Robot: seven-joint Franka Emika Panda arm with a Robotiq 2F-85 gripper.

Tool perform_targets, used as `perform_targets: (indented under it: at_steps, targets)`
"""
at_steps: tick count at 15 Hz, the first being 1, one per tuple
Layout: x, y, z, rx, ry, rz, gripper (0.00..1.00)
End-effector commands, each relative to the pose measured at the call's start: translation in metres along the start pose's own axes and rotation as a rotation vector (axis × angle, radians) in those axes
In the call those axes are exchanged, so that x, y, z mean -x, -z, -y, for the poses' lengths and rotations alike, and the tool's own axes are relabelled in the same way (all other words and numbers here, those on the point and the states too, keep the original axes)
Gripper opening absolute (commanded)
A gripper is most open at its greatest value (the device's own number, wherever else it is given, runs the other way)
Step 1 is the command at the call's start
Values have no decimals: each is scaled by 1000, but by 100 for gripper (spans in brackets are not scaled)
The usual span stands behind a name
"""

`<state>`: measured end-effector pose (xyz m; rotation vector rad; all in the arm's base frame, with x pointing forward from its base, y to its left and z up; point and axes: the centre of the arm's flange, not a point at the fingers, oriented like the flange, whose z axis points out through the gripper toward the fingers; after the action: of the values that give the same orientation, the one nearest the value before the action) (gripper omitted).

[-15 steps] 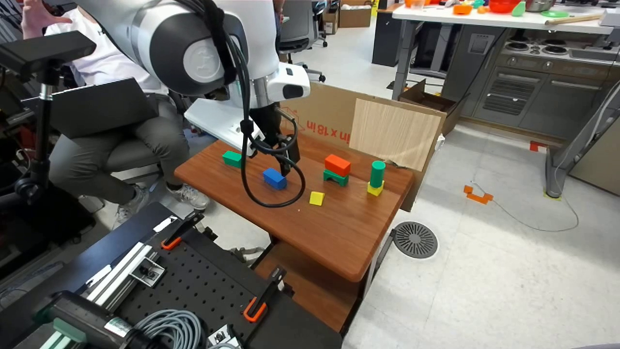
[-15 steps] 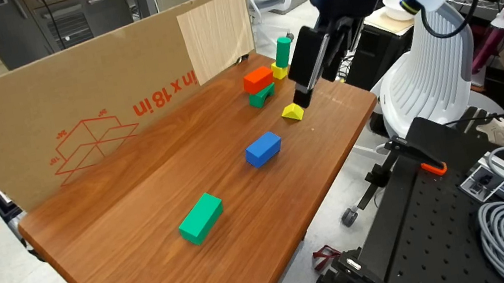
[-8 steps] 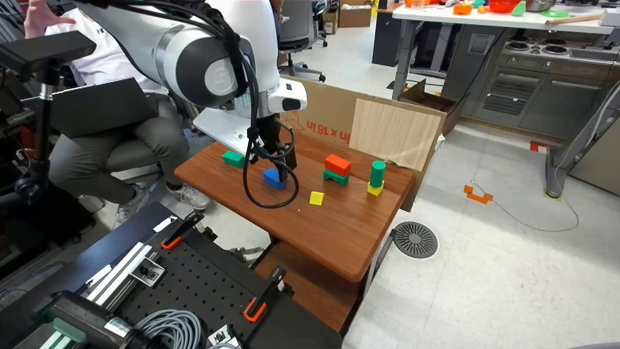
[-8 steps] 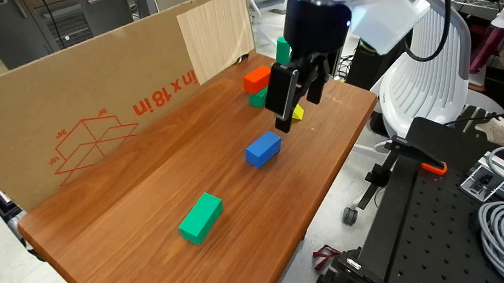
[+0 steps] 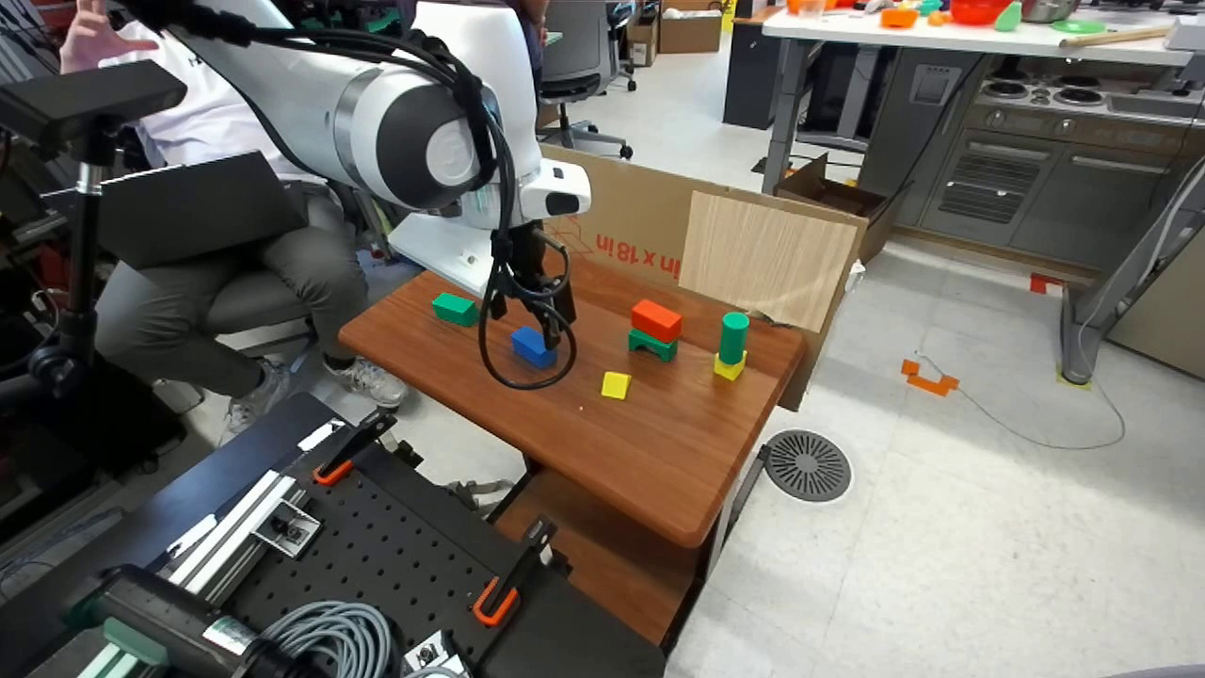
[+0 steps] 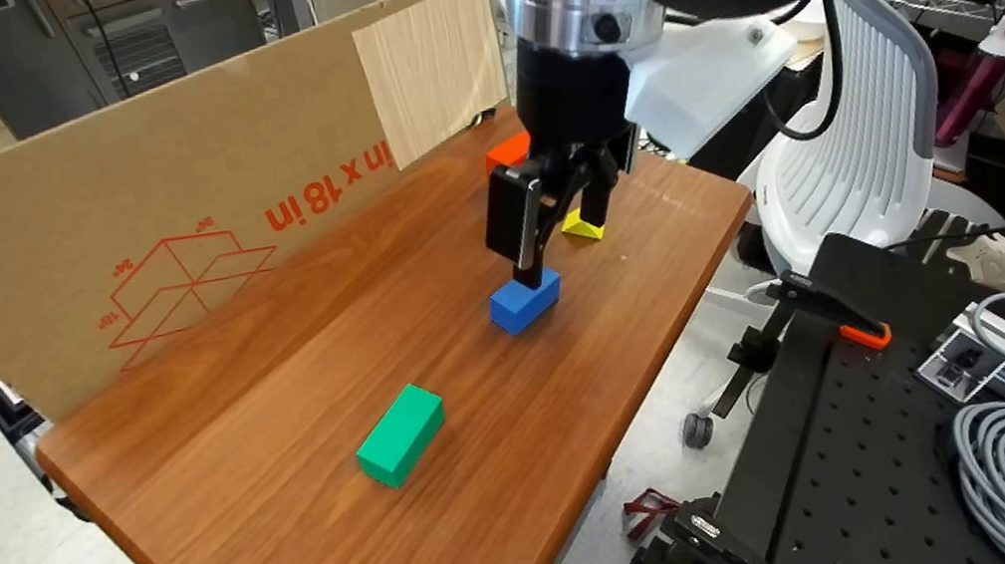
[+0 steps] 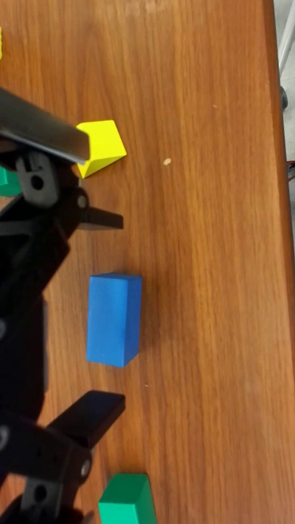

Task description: Put the blue thing on top of the orange one

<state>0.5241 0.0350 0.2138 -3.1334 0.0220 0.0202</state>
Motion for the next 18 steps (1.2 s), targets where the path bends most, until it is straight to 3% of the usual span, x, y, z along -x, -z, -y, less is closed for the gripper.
perform_targets:
  at_steps: [1,18]
  targets:
    - [-15,-15,11,38,-2,-1,100]
    - [-34,-44,27,90,16,26,100]
